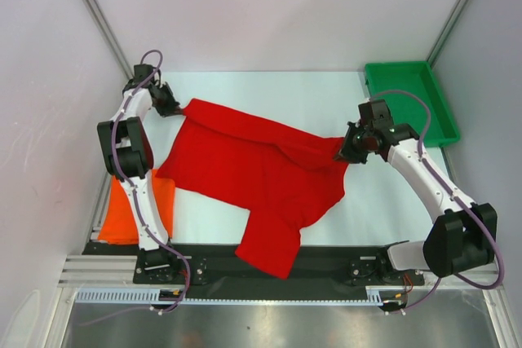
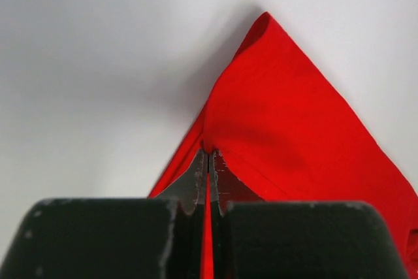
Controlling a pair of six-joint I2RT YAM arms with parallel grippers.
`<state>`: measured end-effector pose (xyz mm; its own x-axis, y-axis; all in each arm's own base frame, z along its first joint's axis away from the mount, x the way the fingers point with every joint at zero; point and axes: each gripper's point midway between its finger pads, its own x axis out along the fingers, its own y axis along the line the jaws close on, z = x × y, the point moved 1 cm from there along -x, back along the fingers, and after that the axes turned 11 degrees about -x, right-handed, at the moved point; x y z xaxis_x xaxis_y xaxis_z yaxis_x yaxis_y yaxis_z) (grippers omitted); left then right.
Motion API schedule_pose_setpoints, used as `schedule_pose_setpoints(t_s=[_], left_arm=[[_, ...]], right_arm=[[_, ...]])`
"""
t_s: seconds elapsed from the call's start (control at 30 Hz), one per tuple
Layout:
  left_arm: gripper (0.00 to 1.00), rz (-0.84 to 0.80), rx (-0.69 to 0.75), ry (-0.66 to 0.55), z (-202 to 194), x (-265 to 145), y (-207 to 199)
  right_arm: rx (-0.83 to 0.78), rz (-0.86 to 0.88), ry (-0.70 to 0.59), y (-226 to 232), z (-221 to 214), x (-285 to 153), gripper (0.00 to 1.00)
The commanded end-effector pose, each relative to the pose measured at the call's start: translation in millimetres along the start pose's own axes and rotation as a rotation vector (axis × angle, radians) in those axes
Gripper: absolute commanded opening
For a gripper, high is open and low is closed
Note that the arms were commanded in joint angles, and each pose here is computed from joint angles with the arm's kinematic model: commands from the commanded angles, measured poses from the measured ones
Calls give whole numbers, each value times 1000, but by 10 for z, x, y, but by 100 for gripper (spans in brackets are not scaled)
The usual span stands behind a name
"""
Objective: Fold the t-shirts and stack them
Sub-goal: Fold the tshirt
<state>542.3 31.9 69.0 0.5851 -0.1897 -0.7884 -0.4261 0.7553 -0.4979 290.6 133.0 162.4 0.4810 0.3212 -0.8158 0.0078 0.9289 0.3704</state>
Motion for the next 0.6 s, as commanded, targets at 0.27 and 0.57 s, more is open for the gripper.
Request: schedule_pose_setpoints(t_s=[0.27,0.57], left_arm=[[1,20,35,8,-73,-148,52],[1,59,37,5,-96,-142,138]], right_arm=[[-6,3,-13,-56,-26,-112,0],[-10,34,27,1,-157,-87,0]])
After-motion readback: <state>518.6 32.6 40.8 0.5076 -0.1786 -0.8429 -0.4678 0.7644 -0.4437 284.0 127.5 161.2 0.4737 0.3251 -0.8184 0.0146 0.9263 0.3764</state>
